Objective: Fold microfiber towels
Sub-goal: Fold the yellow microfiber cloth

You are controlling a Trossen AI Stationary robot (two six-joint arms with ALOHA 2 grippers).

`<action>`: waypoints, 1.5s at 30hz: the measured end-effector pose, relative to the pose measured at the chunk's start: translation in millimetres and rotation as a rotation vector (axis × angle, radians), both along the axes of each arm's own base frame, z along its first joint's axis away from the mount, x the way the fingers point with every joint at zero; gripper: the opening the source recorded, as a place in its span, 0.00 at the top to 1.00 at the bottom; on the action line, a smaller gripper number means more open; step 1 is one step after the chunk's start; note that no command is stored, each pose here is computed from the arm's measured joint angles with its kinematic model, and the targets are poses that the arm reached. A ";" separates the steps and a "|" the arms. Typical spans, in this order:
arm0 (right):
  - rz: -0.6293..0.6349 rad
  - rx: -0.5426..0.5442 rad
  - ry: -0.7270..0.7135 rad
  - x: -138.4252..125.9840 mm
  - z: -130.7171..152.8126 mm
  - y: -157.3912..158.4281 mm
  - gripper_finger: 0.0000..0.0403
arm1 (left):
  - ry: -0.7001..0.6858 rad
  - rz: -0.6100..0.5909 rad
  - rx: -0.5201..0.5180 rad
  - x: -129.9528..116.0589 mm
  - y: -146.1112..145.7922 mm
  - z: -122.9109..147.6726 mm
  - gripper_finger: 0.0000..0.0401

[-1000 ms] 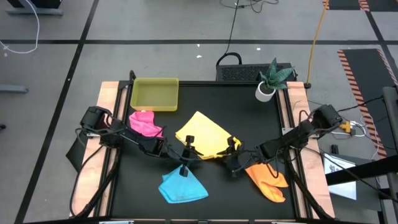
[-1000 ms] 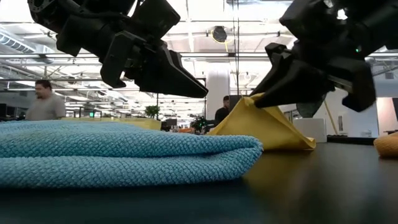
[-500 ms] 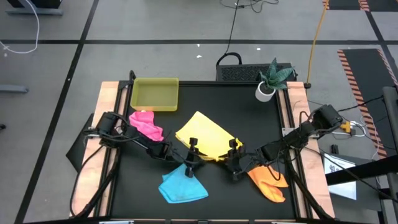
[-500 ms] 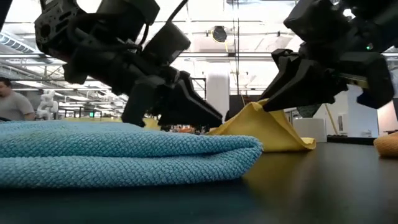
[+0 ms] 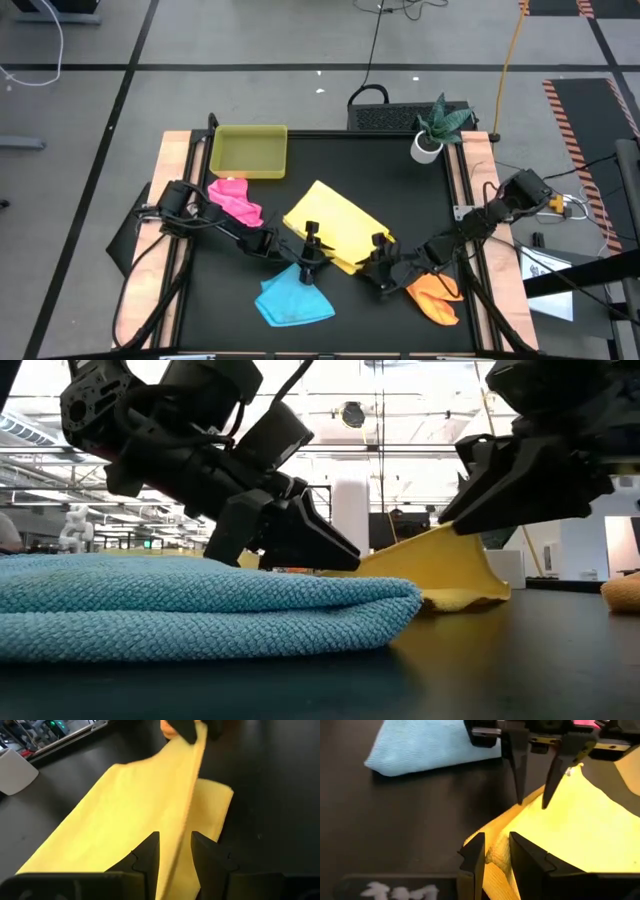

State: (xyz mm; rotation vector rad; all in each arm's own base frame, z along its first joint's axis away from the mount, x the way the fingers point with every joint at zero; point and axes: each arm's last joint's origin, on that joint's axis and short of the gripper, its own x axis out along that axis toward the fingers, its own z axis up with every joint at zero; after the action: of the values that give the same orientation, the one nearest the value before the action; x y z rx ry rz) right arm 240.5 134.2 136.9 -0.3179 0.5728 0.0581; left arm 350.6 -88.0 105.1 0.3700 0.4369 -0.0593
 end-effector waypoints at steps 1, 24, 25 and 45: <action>0.005 -0.001 0.001 -0.7 -0.1 1.1 0.81 | -0.001 0.000 0.004 0.0 0.1 0.0 0.71; 0.013 -0.038 0.094 -10.0 -8.0 3.3 0.98 | 0.078 0.087 0.212 -11.1 -1.7 12.7 0.71; 0.013 -0.033 0.087 -9.4 -7.4 3.6 0.98 | 0.091 0.089 0.225 -13.5 -3.0 15.8 0.71; 0.028 -0.030 0.044 -6.6 -3.7 5.3 0.99 | 0.545 0.328 0.466 -45.8 43.0 3.9 0.60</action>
State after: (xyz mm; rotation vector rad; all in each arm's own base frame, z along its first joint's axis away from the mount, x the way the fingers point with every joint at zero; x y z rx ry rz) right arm 234.0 139.4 133.2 -0.3544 0.6135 0.0840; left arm 304.8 -45.0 109.0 0.7395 1.0531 0.2728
